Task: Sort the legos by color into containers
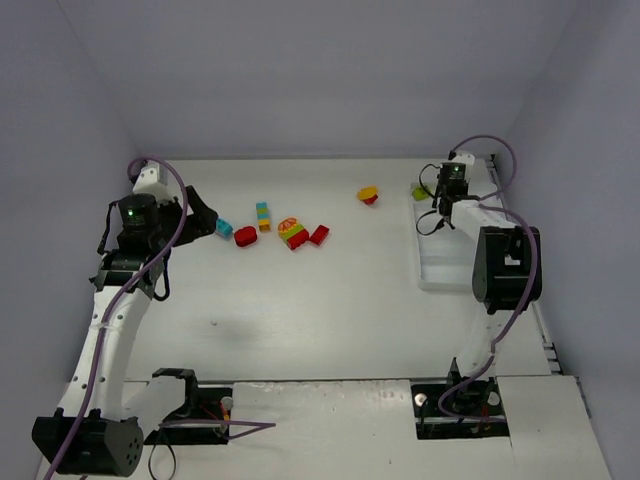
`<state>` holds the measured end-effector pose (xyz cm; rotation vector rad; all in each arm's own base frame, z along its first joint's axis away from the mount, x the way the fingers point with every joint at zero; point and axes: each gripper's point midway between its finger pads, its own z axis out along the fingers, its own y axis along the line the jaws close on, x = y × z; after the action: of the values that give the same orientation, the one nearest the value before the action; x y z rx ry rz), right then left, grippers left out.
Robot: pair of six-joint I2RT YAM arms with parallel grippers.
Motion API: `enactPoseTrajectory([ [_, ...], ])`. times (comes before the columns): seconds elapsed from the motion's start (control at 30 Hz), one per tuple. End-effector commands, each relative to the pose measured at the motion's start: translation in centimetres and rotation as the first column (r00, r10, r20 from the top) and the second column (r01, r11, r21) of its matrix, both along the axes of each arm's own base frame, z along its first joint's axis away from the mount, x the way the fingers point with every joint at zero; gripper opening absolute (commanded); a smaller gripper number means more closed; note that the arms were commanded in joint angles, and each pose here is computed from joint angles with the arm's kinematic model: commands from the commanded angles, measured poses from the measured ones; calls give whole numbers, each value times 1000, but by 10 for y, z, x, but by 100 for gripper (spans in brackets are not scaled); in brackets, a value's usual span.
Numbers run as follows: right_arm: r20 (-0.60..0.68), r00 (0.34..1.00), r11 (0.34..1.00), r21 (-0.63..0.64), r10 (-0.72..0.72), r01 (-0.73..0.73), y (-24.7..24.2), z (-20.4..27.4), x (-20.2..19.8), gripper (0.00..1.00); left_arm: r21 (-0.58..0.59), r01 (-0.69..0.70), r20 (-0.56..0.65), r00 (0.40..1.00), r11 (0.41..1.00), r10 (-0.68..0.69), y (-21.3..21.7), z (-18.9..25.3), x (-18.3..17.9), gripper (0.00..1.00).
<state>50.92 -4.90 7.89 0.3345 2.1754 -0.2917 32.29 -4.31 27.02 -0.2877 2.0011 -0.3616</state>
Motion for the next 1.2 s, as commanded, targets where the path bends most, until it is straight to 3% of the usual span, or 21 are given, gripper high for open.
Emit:
enactPoseTrajectory([
  [0.0,60,998,999,-21,29,-28,0,22,20,19,-6,9,86,996,1000,-9,-3,26,6,78],
  [0.03,51,998,999,-23,32,-31,0,19,21,28,-7,7,90,996,1000,-7,-2,28,6,78],
  [0.2,17,998,998,-14,55,-55,3,4,22,40,-7,9,84,996,1000,-8,-3,26,6,78],
  [0.47,44,994,994,20,103,-104,14,19,19,50,-7,7,89,996,1000,-7,-3,27,6,78],
  [0.53,68,988,990,21,136,-137,26,31,19,50,-8,10,89,996,1000,-9,-3,27,6,78],
  [0.63,115,958,964,-2,264,-266,80,61,15,53,-6,9,89,996,1000,-9,-3,27,6,78],
  [0.7,142,930,940,-3,339,-343,109,76,9,61,-6,8,89,996,1000,-7,-3,27,6,78],
  [0.8,168,841,849,35,515,-527,176,85,-9,71,-4,7,91,996,1000,-7,-2,28,6,78],
  [0.83,176,784,788,65,595,-613,207,84,-19,76,-5,6,89,996,1000,-6,-2,27,6,78],
  [0.9,152,721,720,71,676,-691,232,71,-30,80,-6,8,89,996,1000,-7,-3,27,6,78],
  [0.93,143,664,663,65,734,-746,251,67,-38,81,-6,8,90,996,1000,-7,-3,28,6,78],
  [0.97,128,562,553,101,817,-827,276,50,-51,87,-7,11,90,996,1000,-10,-3,28,6,78],
  [1.1,103,424,413,114,900,-904,301,33,-67,92,-6,9,87,996,1000,-9,-3,27,6,78],
  [1.17,90,374,359,147,923,-921,309,21,-72,100,-6,9,87,996,1000,-9,-3,27,6,78],
])
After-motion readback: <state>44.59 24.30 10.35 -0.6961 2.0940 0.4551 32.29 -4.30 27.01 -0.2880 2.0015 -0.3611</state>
